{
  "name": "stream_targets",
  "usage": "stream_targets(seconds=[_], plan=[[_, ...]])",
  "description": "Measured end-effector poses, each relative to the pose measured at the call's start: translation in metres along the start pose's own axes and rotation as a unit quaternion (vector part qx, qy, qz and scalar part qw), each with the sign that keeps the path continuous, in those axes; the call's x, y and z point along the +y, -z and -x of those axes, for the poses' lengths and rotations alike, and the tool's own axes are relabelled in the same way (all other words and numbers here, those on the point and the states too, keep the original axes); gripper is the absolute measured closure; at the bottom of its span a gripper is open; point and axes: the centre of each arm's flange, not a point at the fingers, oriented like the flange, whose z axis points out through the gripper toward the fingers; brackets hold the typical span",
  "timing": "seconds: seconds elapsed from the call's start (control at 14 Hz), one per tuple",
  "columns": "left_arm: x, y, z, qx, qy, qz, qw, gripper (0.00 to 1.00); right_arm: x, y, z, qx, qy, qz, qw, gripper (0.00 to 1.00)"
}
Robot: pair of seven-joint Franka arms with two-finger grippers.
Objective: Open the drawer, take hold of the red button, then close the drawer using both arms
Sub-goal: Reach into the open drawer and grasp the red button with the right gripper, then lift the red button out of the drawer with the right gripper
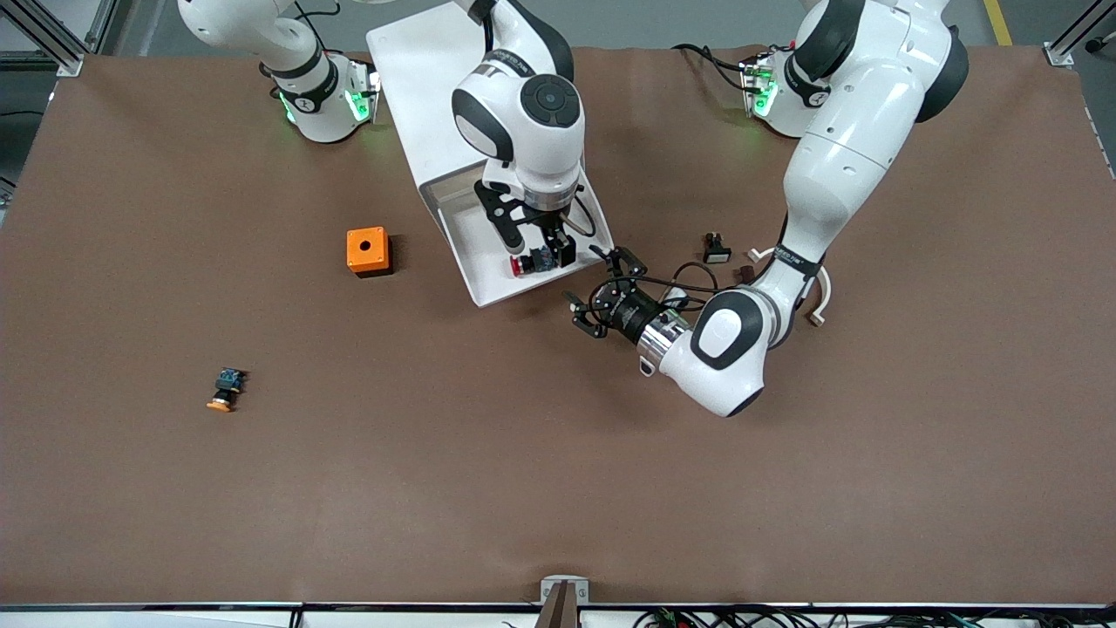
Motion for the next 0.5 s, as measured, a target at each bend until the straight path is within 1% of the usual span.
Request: stream_targets(seconds=[0.21,0.28,0.36,0.5], plan=[[0.000,0.007,0.004,0.008,-0.045,0.007,0.999,0.00,-0.002,0.000,-0.005,0.015,0.005,-0.006,1.000,0.00],[0.000,0.011,0.004,0.011,-0.059,0.010,0.998,0.00,-0.002,-0.001,-0.006,0.019,0.007,-0.007,1.000,0.04],[0.000,0.016,0.004,0.014,-0.073,0.014,0.997,0.00,-0.002,-0.002,-0.006,0.023,0.009,-0.008,1.000,0.14],[0.001,0.029,0.006,0.021,-0.102,0.026,0.994,0.00,-0.003,-0.002,-0.006,0.025,0.011,-0.014,1.000,0.37]])
